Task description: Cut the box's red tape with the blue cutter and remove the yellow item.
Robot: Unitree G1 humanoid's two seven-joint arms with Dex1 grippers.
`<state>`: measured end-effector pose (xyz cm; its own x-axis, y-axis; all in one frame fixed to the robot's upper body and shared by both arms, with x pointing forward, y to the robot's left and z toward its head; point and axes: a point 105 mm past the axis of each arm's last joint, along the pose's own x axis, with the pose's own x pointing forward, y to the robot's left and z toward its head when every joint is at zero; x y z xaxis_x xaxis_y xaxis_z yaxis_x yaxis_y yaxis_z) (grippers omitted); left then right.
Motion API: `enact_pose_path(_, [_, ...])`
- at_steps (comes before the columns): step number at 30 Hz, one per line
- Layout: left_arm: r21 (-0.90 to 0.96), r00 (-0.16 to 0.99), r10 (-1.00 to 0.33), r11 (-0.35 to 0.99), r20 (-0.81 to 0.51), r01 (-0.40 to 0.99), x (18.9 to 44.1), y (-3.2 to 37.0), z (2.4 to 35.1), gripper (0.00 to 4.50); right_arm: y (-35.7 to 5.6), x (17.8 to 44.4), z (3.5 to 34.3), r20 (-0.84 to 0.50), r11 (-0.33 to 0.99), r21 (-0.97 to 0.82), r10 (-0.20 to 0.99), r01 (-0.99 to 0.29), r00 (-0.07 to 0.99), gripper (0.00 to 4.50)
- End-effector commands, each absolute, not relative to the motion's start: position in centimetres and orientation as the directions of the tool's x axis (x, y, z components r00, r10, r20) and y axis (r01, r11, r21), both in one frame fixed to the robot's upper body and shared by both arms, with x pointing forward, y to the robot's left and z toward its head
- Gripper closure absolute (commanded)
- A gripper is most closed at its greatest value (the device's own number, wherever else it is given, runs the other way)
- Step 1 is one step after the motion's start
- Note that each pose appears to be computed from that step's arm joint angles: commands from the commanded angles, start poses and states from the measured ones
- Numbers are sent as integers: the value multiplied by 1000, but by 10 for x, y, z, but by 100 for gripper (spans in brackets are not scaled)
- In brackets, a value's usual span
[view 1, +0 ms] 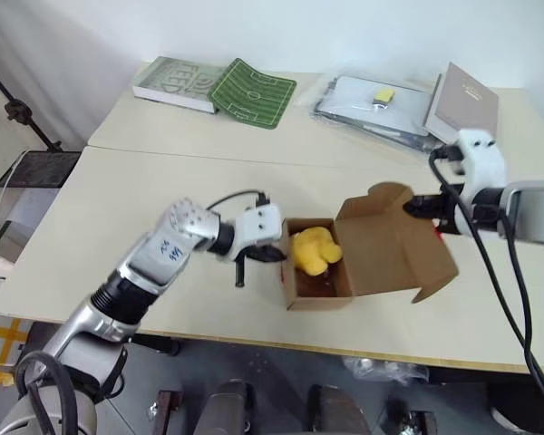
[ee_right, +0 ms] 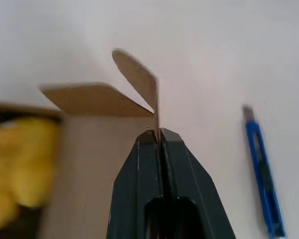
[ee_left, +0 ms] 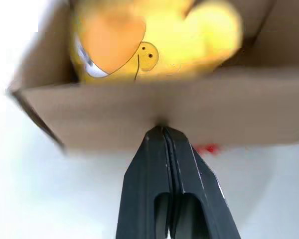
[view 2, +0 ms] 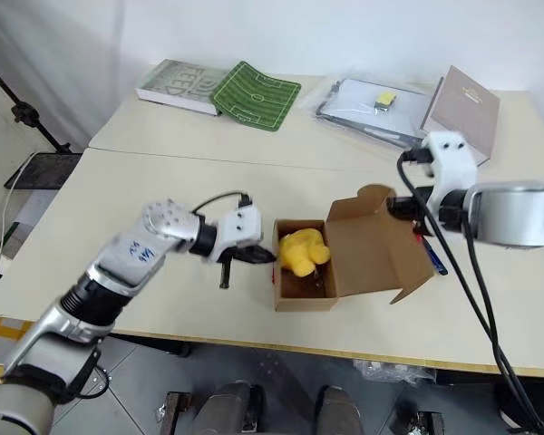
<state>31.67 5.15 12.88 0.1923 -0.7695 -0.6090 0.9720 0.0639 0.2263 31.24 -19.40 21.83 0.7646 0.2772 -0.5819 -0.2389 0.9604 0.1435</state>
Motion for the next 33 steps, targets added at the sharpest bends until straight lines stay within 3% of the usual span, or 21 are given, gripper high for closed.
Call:
enact_pose_path(1, [267, 223, -793, 79, -568, 960, 319, 39, 135, 450, -182, 310, 206, -592, 939, 211, 345, -273, 728, 446])
enact_pose_path(9, [271, 265, -804, 135, -532, 953, 332, 35, 137, 450, -172, 307, 169, -641, 930, 248, 368, -271, 673, 446])
enact_pose_path(14, [259, 275, -801, 155, -531, 953, 336, 42, 140, 450, -171, 320, 180, -525, 934, 122, 349, -337, 776, 446])
enact_pose_path(17, [255, 290, -794, 176, -534, 951, 340, 48, 141, 450, -171, 322, 186, -480, 915, 94, 387, -393, 787, 381])
enact_pose_path(20, [251, 325, -792, 223, -516, 942, 347, 54, 147, 450, -178, 325, 196, -432, 910, 69, 397, -409, 810, 278])
enact_pose_path(24, [266, 373, -770, 270, -517, 925, 357, 69, 153, 361, -194, 329, 209, -384, 905, 13, 398, -426, 833, 145])
enact_pose_path(28, [310, 449, -736, 331, -506, 891, 371, 92, 168, 231, -217, 333, 232, -299, 906, -25, 396, -423, 868, 1])
enact_pose_path(33, [344, 485, -762, 359, -429, 868, 379, 93, 199, 74, -233, 321, 247, -263, 873, -92, 442, -479, 857, 0])
